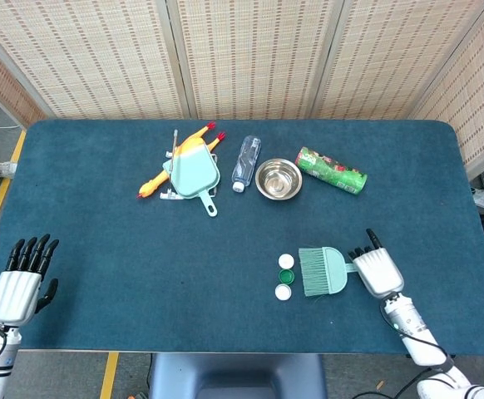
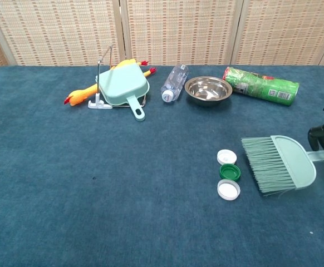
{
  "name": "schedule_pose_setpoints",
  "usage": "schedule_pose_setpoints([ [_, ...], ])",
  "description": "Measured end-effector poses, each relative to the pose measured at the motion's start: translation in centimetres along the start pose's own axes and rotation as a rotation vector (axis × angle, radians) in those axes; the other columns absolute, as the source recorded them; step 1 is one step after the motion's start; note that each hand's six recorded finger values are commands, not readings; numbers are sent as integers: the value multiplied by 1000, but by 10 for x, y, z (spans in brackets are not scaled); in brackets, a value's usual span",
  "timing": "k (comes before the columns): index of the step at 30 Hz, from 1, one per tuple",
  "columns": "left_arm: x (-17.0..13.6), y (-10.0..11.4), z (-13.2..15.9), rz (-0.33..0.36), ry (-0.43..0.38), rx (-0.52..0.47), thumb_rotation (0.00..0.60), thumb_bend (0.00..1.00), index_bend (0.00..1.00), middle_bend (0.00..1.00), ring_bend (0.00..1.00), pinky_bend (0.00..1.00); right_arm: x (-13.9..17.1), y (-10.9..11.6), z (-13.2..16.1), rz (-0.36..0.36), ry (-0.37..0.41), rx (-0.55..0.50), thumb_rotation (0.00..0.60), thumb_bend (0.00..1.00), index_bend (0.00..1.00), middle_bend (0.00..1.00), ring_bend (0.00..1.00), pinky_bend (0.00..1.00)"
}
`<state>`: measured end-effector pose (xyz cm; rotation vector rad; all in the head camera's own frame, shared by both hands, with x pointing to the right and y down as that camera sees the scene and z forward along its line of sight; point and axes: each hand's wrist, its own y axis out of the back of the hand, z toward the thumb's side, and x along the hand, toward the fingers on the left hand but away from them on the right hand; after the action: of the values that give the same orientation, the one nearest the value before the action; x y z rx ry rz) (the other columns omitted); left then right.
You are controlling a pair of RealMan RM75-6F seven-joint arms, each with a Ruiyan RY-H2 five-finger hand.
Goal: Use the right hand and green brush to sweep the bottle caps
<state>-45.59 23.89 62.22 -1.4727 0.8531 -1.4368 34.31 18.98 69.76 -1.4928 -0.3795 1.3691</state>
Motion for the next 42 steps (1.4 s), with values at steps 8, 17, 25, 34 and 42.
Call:
schedule_pose_setpoints([
  [8, -2, 7, 1, 21, 2, -16, 600, 441, 0, 0, 0, 40, 3, 54, 7, -89, 86, 37, 600, 433, 889, 839, 553, 114],
  [17, -2, 12, 2, 31, -2, -28, 600, 441, 0, 0, 0, 41, -3, 99, 65, -176, 271, 258, 600, 436, 888, 839, 554, 92],
  [25, 1, 11, 3, 30, -3, -31, 600, 441, 0, 0, 0, 41, -18, 100, 113, -170, 416, 561, 600, 436, 889, 839, 554, 51],
  [34, -2, 10, -1, 22, 1, -30, 600, 440, 0, 0, 0, 41, -40, 92, 130, -150, 432, 819, 600, 436, 889, 839, 554, 27],
  [42, -3, 7, -2, 13, 6, -23, 600, 441, 0, 0, 0, 41, -64, 77, 121, -98, 391, 956, 600, 436, 889, 839, 560, 20],
])
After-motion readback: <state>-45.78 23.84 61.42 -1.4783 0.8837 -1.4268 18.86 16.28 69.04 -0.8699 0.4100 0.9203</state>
